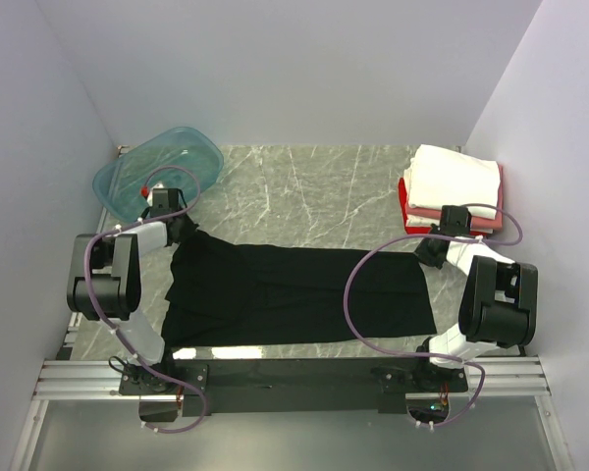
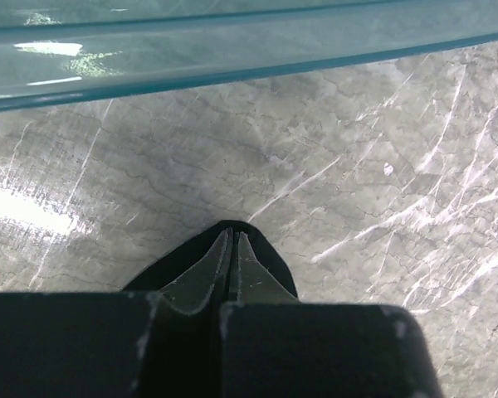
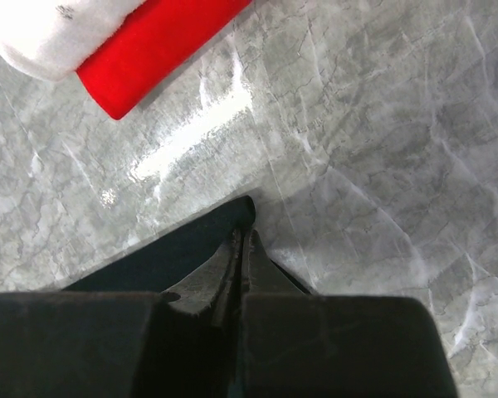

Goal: Fold and stack the t-shirts
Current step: Fold the tshirt

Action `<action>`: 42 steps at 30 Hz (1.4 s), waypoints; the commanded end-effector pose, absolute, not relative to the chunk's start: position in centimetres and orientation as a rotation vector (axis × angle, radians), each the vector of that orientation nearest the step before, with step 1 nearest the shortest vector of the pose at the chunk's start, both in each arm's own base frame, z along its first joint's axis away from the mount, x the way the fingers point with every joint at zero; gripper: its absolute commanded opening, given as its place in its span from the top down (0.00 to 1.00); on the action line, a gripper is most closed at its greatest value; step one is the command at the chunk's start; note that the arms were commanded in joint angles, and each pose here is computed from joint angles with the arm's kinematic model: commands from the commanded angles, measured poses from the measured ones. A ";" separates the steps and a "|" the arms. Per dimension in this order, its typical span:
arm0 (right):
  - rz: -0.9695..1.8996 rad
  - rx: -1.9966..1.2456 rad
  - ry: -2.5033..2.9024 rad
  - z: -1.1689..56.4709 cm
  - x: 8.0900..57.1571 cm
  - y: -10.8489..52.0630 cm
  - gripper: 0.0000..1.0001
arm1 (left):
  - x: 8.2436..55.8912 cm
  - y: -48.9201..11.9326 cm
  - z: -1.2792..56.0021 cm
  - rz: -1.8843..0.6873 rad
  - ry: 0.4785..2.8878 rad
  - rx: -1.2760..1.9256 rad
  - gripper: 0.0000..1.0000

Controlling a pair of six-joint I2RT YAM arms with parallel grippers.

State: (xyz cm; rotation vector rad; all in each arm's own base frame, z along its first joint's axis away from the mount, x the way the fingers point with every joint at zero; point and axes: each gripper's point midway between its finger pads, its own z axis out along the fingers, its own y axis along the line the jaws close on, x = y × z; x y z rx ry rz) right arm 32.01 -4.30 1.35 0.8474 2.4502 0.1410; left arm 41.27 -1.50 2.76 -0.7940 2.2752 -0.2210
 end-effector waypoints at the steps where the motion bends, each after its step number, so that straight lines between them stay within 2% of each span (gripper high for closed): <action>1: 0.067 0.853 2.445 1.6 32.4 -5.2 1.00 | 42.5 -1.1 4.2 -0.219 2.224 -0.787 0.99; 13: -0.065 0.903 2.392 2.7 31.8 -7.1 1.00 | 40.3 2.6 5.2 -0.038 2.160 -0.891 1.00; 26: -0.091 0.914 2.377 3.1 31.5 -7.4 1.00 | 39.6 2.9 5.8 -0.040 2.140 -0.902 0.99; 28: -0.078 0.909 2.381 3.0 31.5 -7.2 1.00 | 39.8 2.6 6.1 -0.067 2.141 -0.886 0.96; 31: -0.058 0.897 2.381 3.1 31.6 -6.9 1.00 | 39.7 1.9 6.8 -0.094 2.135 -0.870 0.80; 32: -0.058 0.897 2.380 3.2 31.7 -6.9 1.00 | 39.7 1.7 7.0 -0.095 2.131 -0.866 0.69; 34: -0.053 0.896 2.379 3.2 31.7 -6.9 0.98 | 39.2 1.5 7.7 -0.082 2.121 -0.864 0.56; 37: -0.048 0.896 2.377 3.4 31.6 -6.8 0.86 | 38.7 -0.3 9.2 -0.099 2.101 -0.823 0.48; 38: -0.051 0.892 2.376 3.4 31.6 -6.7 0.76 | 38.3 -0.8 10.1 -0.108 2.089 -0.810 0.43; 42: -0.071 0.871 2.328 4.8 31.8 -6.7 0.66 | 36.6 -2.2 11.8 -0.155 2.053 -0.805 0.37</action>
